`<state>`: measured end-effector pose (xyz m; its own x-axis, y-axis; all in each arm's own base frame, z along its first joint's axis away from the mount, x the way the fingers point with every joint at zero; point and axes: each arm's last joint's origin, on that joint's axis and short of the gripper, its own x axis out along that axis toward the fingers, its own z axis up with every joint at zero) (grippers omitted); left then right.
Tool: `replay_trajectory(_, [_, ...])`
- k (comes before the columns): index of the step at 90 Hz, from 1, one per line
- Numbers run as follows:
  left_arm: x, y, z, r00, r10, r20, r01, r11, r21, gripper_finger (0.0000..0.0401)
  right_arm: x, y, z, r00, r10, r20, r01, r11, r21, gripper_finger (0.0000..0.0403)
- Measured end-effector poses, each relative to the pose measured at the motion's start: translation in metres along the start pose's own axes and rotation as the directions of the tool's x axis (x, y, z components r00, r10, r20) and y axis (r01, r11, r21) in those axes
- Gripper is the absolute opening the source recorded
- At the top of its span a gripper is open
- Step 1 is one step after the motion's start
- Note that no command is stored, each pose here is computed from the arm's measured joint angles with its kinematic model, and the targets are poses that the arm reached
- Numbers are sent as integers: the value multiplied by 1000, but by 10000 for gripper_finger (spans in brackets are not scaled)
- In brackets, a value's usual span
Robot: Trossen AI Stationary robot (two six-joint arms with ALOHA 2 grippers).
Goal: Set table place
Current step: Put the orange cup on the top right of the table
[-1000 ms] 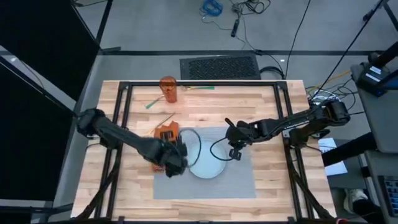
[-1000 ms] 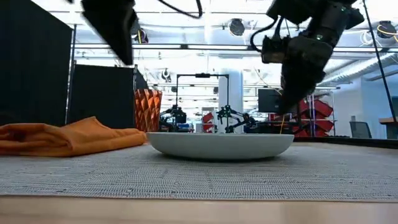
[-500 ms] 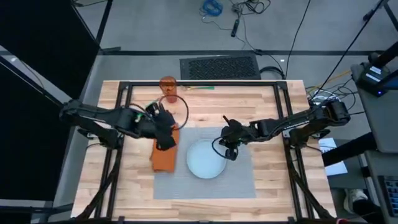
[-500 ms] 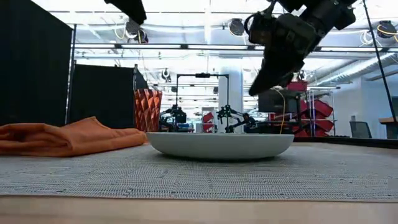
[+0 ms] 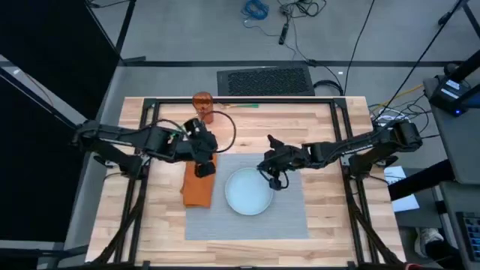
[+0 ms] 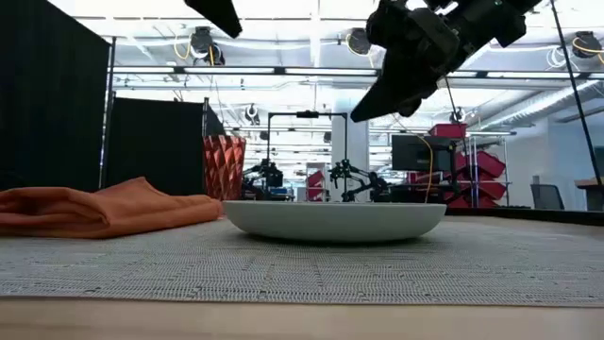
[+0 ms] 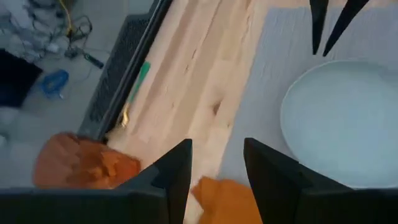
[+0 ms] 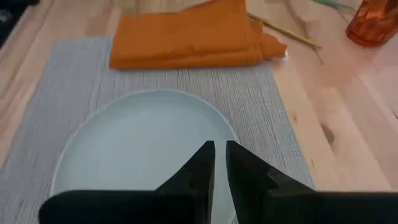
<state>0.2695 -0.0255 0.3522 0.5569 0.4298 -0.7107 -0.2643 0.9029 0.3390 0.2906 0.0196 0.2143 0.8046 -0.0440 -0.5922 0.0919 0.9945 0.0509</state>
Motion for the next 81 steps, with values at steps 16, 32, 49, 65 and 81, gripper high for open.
replay_trajectory(16, [11,4,8,999,18,29,-18,1000,-6,133,0,0,0,1000,0,0,0,1000,2,27])
replay_trajectory(32, [15,13,14,996,51,77,-49,998,-36,133,0,0,0,1000,0,0,0,1000,3,27])
replay_trajectory(49, [19,23,19,988,112,103,-114,994,9,133,0,-1,0,1000,-6,-1,6,1000,-17,27])
replay_trajectory(65, [22,30,22,983,133,122,-131,991,-28,133,0,-1,0,1000,-6,-3,6,1000,-21,27])
replay_trajectory(81, [26,39,22,982,155,111,-151,987,-51,133,0,-1,0,1000,-5,-3,5,1000,-21,27])
